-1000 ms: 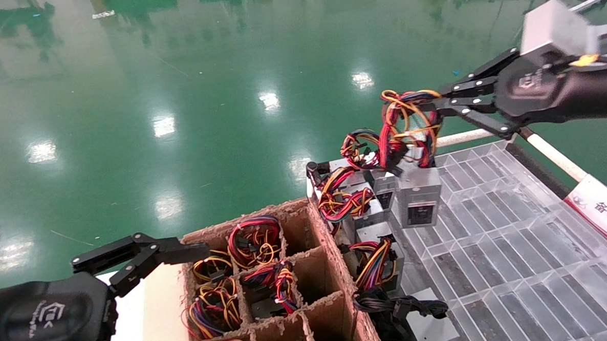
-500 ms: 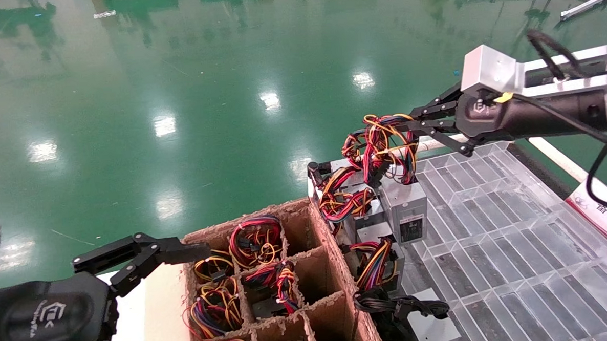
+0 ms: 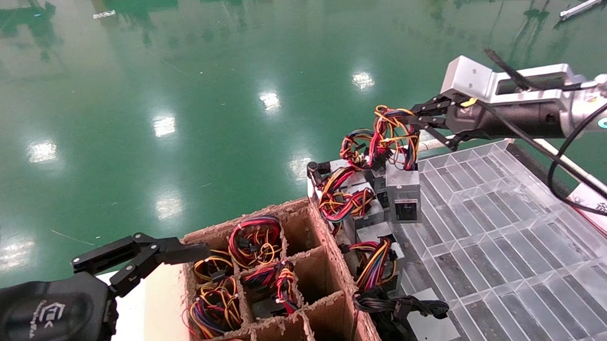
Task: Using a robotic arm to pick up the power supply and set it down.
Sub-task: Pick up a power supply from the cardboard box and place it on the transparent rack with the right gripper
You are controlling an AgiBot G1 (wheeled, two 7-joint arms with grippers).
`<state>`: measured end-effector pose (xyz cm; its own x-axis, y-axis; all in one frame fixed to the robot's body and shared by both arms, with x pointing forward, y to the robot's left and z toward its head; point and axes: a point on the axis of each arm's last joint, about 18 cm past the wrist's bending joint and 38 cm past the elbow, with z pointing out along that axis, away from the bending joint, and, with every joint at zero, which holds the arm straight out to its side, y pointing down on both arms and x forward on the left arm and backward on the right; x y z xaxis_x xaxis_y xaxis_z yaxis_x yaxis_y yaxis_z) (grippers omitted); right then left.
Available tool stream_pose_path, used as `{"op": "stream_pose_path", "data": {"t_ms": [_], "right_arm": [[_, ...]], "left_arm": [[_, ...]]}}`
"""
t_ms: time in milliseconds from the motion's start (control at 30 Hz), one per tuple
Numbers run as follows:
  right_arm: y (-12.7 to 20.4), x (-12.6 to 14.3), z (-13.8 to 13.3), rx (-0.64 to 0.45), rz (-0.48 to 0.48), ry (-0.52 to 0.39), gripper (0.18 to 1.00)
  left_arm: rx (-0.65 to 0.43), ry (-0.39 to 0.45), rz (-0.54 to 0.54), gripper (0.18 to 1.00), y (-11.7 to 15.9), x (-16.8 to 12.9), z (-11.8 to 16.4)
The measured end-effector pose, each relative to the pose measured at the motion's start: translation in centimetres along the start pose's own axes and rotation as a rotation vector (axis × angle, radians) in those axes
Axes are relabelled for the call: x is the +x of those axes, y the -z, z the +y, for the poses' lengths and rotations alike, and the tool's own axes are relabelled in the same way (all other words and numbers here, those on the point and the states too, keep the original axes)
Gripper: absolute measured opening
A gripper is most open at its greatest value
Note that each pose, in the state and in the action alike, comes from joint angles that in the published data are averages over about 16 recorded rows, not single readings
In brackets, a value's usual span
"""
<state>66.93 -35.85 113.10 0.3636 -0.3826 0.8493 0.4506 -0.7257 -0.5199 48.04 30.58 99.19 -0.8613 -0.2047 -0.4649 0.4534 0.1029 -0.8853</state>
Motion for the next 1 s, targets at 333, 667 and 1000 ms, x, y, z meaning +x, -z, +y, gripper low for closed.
{"op": "stream_pose_path", "data": {"t_ms": [333, 667, 1000], "right_arm": [[-1.2, -1.4, 0.7, 0.002, -0.026, -0.020, 0.199], [-1.8, -2.7, 2.8, -0.037, -0.028, -0.057, 0.199], [-0.9, -2.3, 5.3, -0.100, 0.033, -0.078, 0.199]], "left_arm": [[0.000, 0.000, 0.000, 1.000, 0.0, 0.0, 0.0], [0.000, 0.000, 0.000, 1.000, 0.0, 0.0, 0.0], [0.000, 0.000, 0.000, 1.000, 0.0, 0.0, 0.0]]}}
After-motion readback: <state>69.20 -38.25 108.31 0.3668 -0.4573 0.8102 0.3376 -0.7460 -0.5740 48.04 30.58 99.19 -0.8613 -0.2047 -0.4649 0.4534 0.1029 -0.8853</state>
